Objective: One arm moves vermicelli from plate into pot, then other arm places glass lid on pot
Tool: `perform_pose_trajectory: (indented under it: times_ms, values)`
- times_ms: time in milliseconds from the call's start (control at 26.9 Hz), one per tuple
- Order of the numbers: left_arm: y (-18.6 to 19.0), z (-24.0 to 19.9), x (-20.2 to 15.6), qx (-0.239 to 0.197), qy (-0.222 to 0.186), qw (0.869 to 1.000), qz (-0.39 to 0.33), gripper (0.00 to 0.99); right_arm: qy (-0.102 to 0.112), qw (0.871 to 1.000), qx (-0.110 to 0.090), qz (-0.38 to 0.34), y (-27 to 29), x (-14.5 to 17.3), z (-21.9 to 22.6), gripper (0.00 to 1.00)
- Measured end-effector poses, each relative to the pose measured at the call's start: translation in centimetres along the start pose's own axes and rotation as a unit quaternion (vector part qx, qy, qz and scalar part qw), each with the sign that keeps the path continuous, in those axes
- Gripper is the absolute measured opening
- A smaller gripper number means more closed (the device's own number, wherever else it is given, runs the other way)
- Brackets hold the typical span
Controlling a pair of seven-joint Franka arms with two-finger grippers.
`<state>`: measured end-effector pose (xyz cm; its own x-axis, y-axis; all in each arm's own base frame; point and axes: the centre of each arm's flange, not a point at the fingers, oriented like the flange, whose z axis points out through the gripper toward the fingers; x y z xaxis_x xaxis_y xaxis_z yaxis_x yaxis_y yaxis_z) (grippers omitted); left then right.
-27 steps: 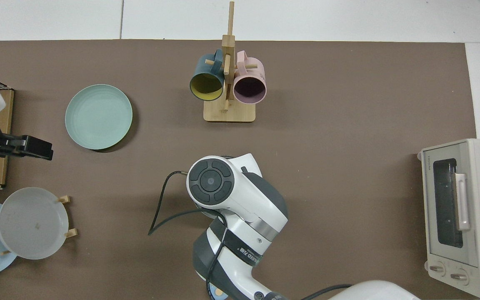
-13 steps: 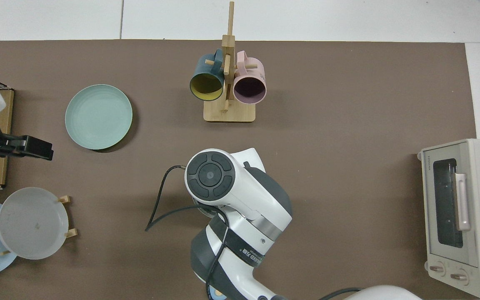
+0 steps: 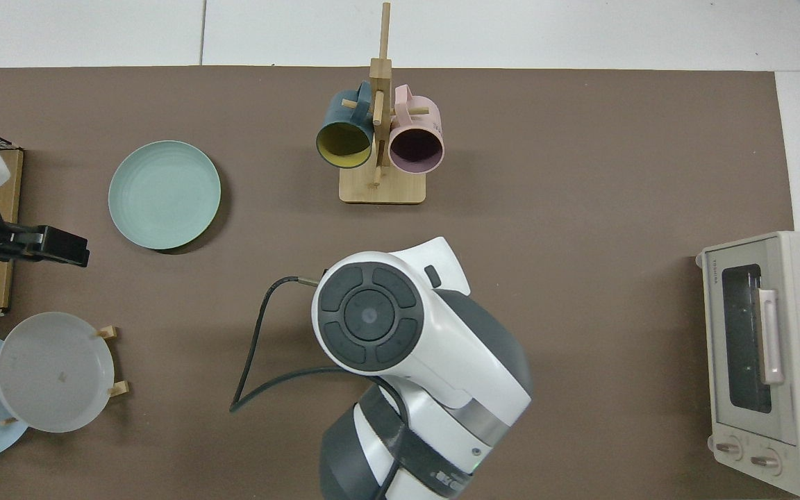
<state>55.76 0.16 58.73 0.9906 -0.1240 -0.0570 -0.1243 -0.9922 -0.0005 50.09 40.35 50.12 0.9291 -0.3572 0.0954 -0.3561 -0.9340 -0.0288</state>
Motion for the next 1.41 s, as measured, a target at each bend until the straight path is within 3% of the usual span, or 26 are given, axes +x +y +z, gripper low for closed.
perform_pose_trajectory:
  times_ms: [297,631,817,1114,1410]
  values:
    - [-0.1,-0.1,0.0,0.0,0.001,1.0,-0.001,0.991,0.006,0.999,-0.008,-0.04,6.5,5.9,-4.1,1.0]
    - [-0.1,-0.1,0.0,0.0,0.001,1.0,-0.001,0.991,-0.023,0.997,0.002,-0.078,20.2,15.8,-7.6,1.0]
    - [-0.2,-0.1,0.0,0.0,0.001,1.0,-0.002,0.991,-0.03,0.993,-0.004,-0.115,27.3,19.2,-8.4,1.0]
    - [-0.3,-0.1,0.0,0.0,0.001,1.0,-0.002,0.991,-0.028,0.99,-0.003,-0.136,34.8,22.6,-8.4,1.0]
    - [-0.3,-0.1,0.0,0.0,0.001,1.0,-0.002,0.991,-0.014,0.992,0.003,-0.126,38.5,22.7,-11.0,1.0]
